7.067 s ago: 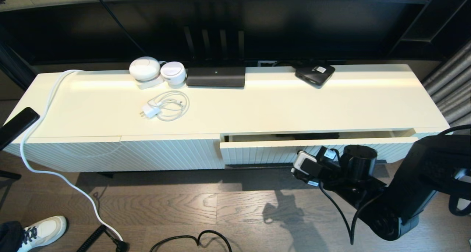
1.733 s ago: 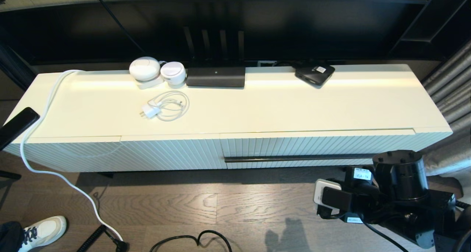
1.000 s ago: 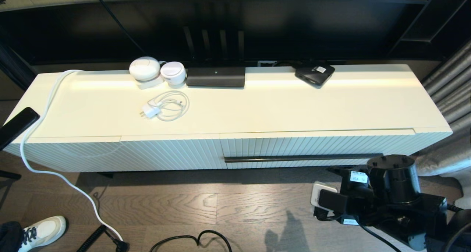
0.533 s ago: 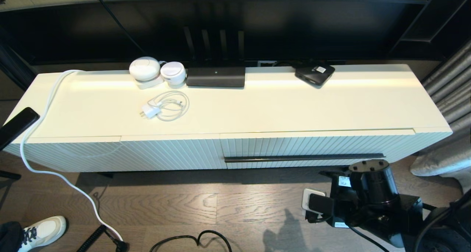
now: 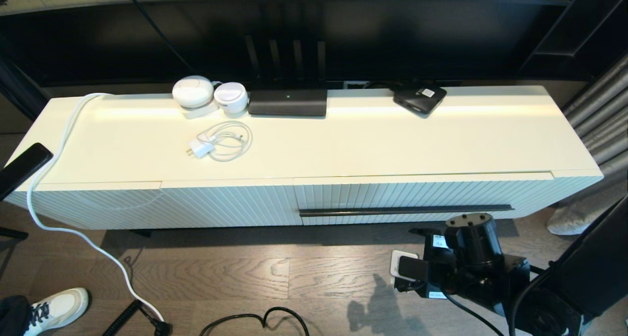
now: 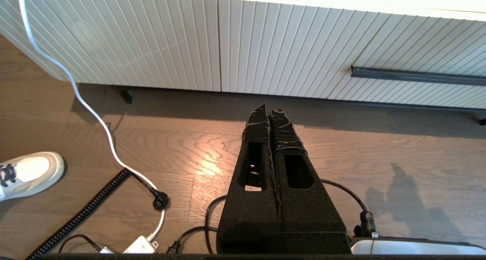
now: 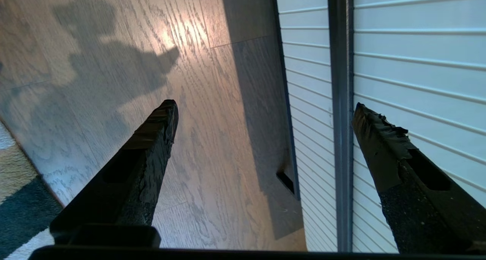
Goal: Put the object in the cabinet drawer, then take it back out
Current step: Open the drawer
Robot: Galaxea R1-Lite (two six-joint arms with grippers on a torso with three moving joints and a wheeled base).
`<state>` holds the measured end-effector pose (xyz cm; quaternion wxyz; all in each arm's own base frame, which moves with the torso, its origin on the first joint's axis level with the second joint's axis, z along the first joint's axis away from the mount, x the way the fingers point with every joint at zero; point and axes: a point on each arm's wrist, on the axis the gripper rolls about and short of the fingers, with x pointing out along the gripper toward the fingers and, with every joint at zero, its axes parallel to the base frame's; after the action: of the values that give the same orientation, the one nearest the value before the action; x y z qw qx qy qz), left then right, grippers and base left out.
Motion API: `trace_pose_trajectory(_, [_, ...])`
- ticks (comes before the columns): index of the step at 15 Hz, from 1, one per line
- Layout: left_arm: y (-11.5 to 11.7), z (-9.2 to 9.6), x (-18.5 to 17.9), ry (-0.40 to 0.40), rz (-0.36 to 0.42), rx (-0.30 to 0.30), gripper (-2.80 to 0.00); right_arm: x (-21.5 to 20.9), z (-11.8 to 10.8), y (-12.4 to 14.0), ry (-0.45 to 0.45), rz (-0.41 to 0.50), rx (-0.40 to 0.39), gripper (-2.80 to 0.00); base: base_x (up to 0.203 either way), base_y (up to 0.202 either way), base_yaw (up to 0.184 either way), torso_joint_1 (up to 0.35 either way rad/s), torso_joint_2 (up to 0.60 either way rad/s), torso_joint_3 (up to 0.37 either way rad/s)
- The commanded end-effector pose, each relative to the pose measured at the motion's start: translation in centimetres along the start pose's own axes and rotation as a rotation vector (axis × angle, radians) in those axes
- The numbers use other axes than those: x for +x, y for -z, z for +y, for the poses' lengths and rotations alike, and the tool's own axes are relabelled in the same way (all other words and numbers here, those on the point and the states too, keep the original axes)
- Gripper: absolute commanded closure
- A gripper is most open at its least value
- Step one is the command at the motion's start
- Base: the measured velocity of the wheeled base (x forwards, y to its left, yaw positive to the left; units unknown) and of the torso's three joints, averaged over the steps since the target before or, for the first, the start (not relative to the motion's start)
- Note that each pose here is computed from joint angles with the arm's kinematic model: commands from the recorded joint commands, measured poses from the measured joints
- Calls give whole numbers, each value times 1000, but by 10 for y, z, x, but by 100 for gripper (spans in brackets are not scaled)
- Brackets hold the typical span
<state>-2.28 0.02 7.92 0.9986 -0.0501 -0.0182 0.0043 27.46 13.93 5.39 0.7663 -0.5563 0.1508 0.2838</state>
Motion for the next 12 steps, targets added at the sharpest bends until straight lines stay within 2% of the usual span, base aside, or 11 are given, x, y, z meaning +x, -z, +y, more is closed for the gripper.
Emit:
trace_pose_trajectory(1, [0, 0, 0, 0, -1, -1, 0, 7, 3, 4, -17, 9, -5, -280, 0, 0, 0, 0, 0, 0])
trace_pose_trajectory(5, [0, 0, 0, 0, -1, -1, 0, 10, 6, 8, -66, -47, -5, -280, 0, 0, 0, 0, 0, 0])
trace_pose_trajectory(12, [0, 0, 0, 0, -1, -1, 0, 21, 3, 15, -77, -51, -23, -280, 0, 0, 0, 0, 0, 0])
